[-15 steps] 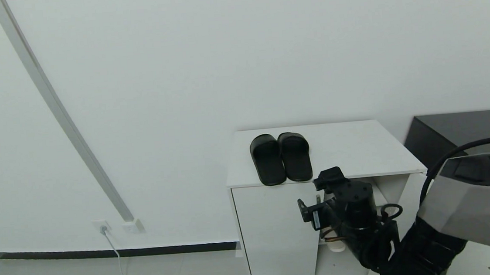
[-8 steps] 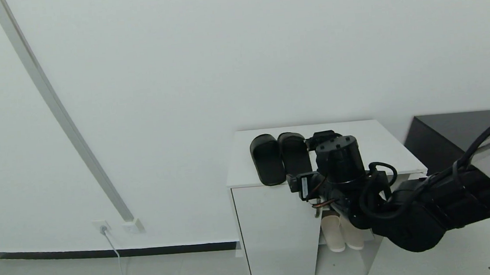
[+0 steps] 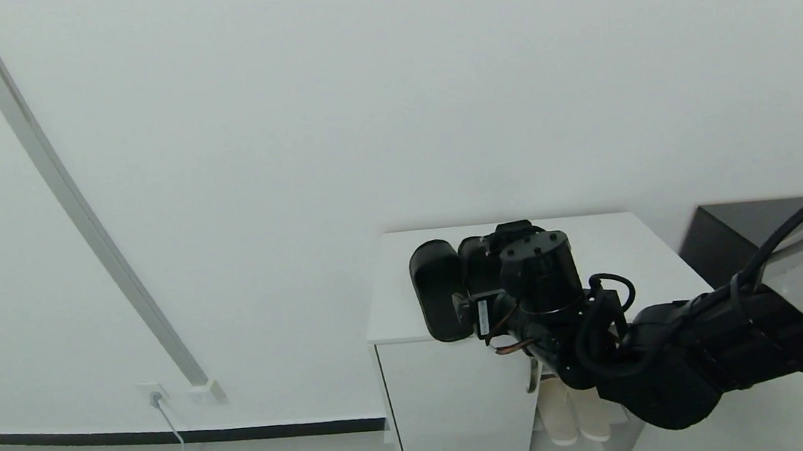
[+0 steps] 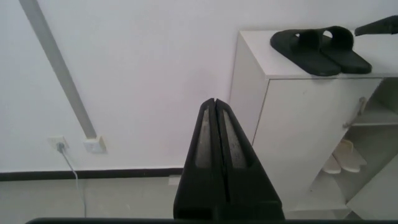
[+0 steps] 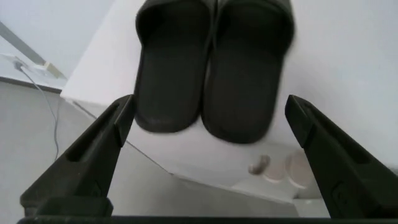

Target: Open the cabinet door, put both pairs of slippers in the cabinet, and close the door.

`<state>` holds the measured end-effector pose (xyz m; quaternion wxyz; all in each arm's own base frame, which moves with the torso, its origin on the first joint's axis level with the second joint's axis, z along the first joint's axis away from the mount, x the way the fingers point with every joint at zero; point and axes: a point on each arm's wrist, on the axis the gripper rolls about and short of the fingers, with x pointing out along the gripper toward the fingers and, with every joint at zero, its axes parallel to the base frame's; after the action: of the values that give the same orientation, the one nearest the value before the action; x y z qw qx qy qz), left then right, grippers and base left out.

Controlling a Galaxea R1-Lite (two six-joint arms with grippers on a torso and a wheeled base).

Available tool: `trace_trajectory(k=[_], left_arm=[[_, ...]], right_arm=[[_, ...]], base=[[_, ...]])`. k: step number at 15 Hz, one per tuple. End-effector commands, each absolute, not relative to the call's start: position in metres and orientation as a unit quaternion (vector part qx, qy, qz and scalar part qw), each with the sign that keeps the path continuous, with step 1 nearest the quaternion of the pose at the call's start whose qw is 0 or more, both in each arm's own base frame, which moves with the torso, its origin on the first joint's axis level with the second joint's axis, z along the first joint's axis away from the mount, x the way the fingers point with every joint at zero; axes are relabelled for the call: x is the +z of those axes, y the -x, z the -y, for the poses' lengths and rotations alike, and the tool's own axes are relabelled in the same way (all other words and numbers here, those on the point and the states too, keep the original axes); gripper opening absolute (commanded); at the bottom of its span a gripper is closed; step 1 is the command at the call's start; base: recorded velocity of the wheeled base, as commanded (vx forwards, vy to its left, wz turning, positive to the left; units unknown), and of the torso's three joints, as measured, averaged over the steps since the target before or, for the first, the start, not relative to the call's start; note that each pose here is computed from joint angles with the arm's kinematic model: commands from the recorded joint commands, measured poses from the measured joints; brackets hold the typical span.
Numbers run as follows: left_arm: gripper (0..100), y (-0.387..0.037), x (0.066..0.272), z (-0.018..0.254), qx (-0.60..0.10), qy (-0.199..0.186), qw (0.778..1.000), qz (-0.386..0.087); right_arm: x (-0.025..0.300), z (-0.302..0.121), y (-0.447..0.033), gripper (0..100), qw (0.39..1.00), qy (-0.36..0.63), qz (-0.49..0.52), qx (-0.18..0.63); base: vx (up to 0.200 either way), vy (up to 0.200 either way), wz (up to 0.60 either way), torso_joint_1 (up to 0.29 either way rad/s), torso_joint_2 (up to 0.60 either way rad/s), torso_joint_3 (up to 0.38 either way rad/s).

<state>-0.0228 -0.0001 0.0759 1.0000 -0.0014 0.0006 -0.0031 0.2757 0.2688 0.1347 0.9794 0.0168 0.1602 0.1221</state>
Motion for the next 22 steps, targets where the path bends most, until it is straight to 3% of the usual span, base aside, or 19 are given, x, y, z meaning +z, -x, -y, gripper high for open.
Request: trace_trajectory(k=[1,8,22], left_arm=[[0,0.023,0.076,0.0,-0.003,0.002,1.0,-0.001],[0,0.023,0.076,0.0,-0.002,0.002,1.0,-0.001],[0,0.023,0.076,0.0,-0.001,0.007,1.0,-0.001]], right_arm=[[0.12,-0.276,-0.275,100,0.977,-0.008,-0.175,0.125],[0.075,-0.293,-0.3,100,0.98,0.0,-0.167,0.108],[0.048,-0.299,-0.391,100,0.993,0.0,-0.102,0.064]], base=[[0.2,0.0,0.0,0.007,0.01,0.002],[0.029,0.0,0.0,0.0,0.0,0.0],[0.0,0.0,0.0,0.0,0.0,0.0]])
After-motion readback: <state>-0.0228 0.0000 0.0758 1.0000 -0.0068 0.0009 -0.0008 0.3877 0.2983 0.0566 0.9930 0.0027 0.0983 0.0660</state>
